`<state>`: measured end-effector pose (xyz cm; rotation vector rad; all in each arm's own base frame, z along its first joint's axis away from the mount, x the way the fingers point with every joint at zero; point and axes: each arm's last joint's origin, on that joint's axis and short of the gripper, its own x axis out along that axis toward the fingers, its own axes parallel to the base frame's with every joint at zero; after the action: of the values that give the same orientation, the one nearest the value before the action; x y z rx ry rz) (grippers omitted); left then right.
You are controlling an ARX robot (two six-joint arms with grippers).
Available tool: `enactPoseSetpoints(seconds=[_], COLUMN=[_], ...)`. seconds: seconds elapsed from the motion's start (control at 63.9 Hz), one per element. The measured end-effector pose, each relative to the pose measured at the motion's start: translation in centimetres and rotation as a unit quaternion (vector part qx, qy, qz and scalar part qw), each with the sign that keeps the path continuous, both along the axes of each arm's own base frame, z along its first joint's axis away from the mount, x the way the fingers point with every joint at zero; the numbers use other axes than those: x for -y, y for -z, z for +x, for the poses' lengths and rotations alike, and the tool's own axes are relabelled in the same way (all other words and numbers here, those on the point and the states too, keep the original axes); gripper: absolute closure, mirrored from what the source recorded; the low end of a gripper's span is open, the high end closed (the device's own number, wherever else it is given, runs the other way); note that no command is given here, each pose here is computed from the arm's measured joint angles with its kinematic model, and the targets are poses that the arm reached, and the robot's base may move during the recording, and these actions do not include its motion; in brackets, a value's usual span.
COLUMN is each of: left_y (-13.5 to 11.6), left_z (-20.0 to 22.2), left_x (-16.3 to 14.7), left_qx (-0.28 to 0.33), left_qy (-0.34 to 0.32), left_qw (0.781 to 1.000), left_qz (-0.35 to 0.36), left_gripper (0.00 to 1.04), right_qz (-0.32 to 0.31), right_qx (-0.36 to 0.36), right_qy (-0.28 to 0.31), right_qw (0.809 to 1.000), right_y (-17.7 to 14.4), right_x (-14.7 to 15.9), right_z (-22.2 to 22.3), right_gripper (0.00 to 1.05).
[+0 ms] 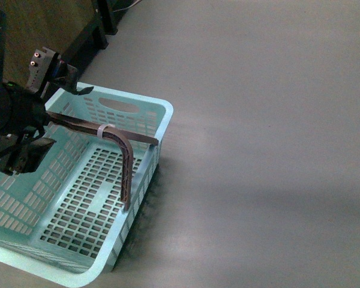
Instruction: Pick lemon and mango into basket
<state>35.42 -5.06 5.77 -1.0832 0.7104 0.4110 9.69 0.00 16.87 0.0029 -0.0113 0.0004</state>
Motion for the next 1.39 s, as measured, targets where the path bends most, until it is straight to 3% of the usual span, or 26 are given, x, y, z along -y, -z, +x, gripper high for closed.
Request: enactPoseSetpoints(seconds=[0.423, 0.626, 0.814, 1.174, 1.394], left_y=[1.4, 0.7, -4.3, -17.6, -22.2], left_z=[2.9, 2.0, -0.5, -6.4, -9.4], left_x=[1.9, 2.1, 1.8, 0.9, 0.5], left_qx=[-0.015, -0.013, 0.03, 0.152, 0.196], left_qy=[-0.03, -0.032, -0.026, -0.036, -0.039], left_qw=[0.999, 0.999, 0.998, 0.978, 0.966], left_qz=[-0.036, -0.026, -0.054, -0.139, -0.164], left_gripper=[0.75, 0.77, 0.77, 0.78, 0.78], right_qz=[0.0, 0.0, 0.0, 0.0, 0.0], right_qx=[0.0, 0.0, 0.0, 0.0, 0.0], right_qy=[0.0, 0.0, 0.0, 0.0, 0.0], right_qw=[1.0, 1.0, 1.0, 1.0, 1.0], right_y=[0.0, 0.0, 0.0, 0.0, 0.0], right_x=[0.0, 0.0, 0.0, 0.0, 0.0], right_z=[0.0, 0.0, 0.0, 0.0, 0.0], right_gripper=[0.09, 0.09, 0.09, 0.09, 0.09])
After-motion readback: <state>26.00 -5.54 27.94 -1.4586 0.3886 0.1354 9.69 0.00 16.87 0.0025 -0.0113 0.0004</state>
